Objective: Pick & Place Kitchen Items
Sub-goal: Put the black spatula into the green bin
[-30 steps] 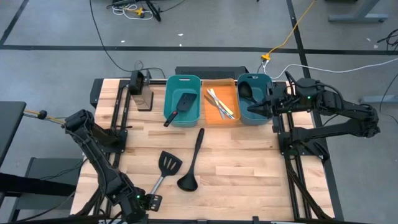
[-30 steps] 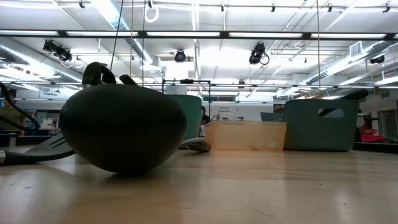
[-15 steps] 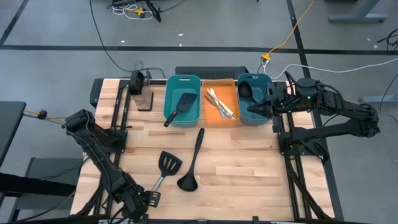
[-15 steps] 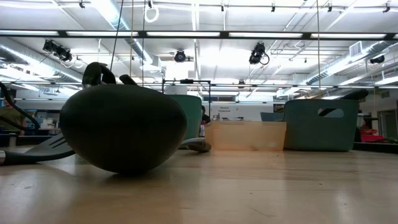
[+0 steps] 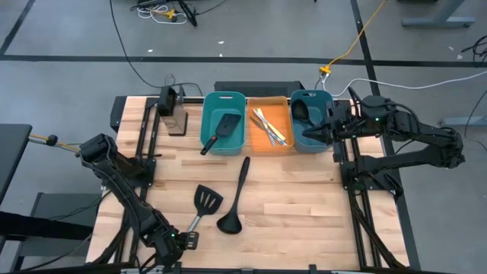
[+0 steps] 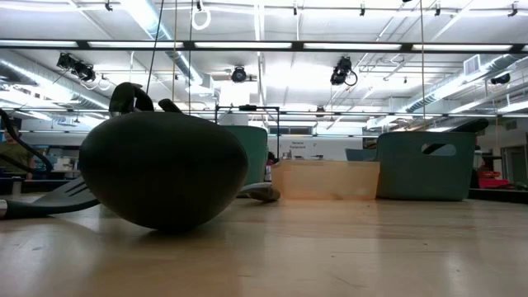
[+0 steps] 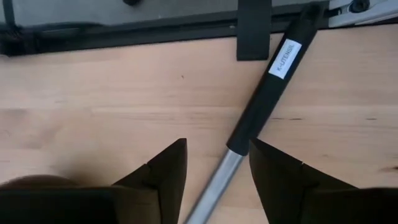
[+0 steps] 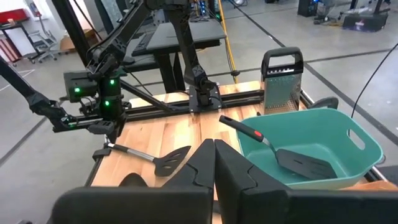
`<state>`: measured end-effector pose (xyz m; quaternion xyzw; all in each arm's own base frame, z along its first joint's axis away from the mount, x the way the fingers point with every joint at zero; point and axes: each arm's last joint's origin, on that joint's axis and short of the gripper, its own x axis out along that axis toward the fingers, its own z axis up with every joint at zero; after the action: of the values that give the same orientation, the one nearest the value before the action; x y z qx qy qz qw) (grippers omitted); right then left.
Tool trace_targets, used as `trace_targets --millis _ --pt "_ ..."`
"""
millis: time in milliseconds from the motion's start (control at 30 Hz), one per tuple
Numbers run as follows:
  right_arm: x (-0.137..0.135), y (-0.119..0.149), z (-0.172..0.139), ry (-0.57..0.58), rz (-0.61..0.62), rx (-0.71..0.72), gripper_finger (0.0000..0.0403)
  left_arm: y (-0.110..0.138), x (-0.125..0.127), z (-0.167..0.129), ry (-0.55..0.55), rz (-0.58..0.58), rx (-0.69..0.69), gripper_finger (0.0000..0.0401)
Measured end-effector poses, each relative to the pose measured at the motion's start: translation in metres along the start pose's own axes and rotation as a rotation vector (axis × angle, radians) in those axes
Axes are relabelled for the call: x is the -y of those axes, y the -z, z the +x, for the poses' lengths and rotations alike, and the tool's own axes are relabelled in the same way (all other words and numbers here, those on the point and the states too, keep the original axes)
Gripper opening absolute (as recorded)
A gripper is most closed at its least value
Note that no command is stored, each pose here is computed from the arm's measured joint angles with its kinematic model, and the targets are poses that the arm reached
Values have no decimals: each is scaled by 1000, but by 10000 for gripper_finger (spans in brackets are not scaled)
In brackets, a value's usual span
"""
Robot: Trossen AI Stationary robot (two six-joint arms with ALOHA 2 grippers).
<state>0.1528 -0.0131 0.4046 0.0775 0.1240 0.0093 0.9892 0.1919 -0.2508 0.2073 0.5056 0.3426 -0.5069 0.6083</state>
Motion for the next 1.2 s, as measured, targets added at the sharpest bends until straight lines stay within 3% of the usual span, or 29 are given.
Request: trace_targets --millis 400,1200 --pt "0 0 0 1 7 -4 6 1 0 1 -1 42 0 255" --pt "0 0 0 0 42 -3 6 3 2 3 10 128 -7 254"
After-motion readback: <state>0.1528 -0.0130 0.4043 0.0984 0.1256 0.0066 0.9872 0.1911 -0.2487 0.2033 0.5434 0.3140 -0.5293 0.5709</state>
